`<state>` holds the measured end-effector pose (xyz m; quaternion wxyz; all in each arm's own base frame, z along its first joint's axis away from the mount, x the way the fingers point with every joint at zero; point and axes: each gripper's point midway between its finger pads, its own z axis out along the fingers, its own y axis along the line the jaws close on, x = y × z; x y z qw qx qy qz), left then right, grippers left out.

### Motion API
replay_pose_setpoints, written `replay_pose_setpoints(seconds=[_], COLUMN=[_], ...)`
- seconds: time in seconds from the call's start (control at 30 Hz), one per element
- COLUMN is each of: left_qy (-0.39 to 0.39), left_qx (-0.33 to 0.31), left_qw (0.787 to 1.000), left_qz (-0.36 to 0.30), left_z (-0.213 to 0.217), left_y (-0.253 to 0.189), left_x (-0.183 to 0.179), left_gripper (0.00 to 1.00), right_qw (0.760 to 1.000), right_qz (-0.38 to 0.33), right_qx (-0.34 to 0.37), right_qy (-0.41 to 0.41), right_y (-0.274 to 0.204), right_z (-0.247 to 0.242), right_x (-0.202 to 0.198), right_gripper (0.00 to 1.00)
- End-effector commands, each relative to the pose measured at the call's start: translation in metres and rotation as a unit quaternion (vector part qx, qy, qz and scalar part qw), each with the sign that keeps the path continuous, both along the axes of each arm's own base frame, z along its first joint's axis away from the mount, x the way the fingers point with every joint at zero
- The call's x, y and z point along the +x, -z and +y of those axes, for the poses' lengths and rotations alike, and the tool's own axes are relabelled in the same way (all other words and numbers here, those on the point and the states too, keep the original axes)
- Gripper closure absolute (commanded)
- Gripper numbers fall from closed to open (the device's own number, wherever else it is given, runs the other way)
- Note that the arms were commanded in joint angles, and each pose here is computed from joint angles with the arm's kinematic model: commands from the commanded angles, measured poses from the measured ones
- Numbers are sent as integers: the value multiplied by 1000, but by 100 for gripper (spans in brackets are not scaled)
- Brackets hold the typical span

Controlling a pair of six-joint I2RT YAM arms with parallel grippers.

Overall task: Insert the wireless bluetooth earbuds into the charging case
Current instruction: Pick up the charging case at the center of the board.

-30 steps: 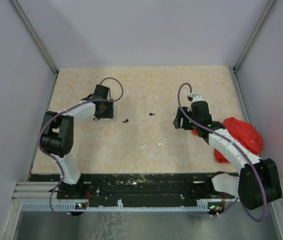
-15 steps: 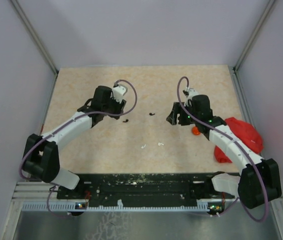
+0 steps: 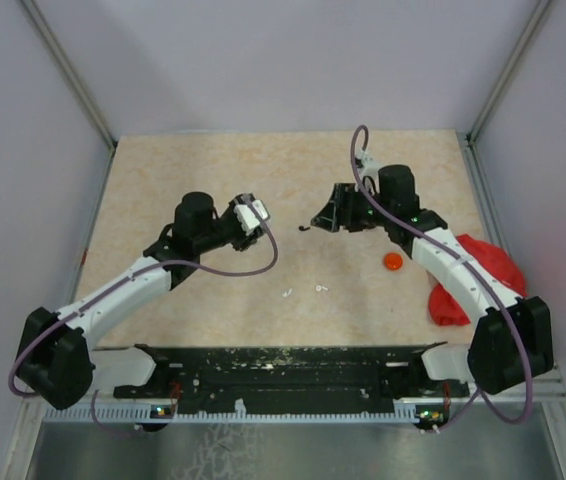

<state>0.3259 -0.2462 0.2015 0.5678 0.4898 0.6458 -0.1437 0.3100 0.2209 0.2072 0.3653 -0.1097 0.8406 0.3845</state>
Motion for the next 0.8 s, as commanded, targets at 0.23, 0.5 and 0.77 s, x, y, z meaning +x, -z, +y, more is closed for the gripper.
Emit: replay_pose_setpoints(seconds=[0.23,0.5,0.77], left_qy=[110,128,142], left_qx=[-15,-16,-11], left_qw=[988,985,983], left_qz=[-111,-117,-118], left_z=[-37,-42,-47], left_y=[-38,-38,-34], left_x=[-34,-43,-49], left_gripper=[57,57,57], right_qw=[988,984,983], right_qz=[-50,-41,-24], right_qx=[74,78,65], right_qy=[-124,-155,-167], right_y=[-63,-63,-51], right_z=[71,95,107], right_x=[-18,-26,-27], right_gripper=[36,40,50])
